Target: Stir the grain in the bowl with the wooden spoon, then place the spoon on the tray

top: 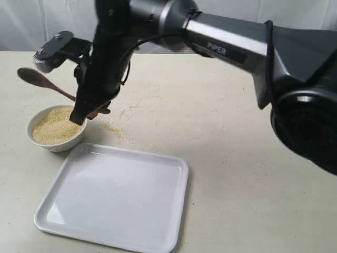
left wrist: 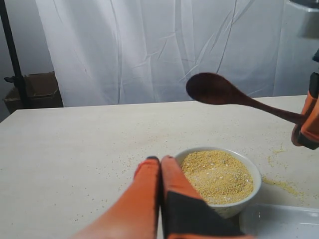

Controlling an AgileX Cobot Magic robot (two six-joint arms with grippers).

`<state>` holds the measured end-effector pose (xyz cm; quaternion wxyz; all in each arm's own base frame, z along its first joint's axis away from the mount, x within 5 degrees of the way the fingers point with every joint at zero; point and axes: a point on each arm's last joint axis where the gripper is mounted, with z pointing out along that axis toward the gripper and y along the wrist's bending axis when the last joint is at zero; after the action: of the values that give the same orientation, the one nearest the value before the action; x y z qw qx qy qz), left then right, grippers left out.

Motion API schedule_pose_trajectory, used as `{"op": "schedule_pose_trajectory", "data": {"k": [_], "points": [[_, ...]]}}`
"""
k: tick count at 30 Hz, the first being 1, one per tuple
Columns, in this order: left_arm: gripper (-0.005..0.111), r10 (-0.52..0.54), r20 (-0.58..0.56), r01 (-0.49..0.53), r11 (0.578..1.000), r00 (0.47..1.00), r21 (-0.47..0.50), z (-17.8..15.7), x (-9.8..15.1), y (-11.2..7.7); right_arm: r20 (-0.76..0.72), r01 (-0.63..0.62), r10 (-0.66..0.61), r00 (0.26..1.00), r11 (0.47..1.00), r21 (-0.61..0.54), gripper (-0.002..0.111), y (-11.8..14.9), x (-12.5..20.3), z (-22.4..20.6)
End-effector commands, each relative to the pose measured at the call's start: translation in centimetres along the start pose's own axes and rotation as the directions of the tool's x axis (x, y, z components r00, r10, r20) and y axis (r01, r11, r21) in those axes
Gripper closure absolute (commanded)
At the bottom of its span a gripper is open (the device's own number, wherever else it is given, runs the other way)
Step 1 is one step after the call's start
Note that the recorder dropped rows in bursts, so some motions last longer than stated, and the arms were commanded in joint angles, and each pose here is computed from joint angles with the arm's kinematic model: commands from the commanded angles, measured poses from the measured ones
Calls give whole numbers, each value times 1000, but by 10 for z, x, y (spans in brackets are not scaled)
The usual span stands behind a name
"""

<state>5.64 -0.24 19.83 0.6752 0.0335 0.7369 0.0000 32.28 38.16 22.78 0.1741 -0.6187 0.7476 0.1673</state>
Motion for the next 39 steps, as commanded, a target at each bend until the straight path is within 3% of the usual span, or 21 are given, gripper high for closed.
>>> {"op": "schedule_pose_trajectory", "data": {"k": [1,5,13,18,23,27,39], "points": [[107,-8,13,8,1000,1000,1,0,0,0,118,-241,283,952,929,-281,109,-31,17,7],[107,-8,13,8,1000,1000,1,0,0,0,46,-314,362,931,859,-405,109,-33,30,28],[107,-8,13,8,1000,1000,1,0,0,0,-17,-443,508,861,734,-514,109,-32,37,63],[107,-8,13,8,1000,1000,1,0,0,0,-66,-515,570,819,681,-520,109,-33,41,72],[107,-8,13,8,1000,1000,1,0,0,0,-84,-539,587,805,665,-517,104,-34,42,73],[107,-8,13,8,1000,1000,1,0,0,0,-93,-540,577,811,679,-497,70,-34,44,74],[107,-8,13,8,1000,1000,1,0,0,0,-77,-612,635,768,694,-379,67,-64,55,36]]}}
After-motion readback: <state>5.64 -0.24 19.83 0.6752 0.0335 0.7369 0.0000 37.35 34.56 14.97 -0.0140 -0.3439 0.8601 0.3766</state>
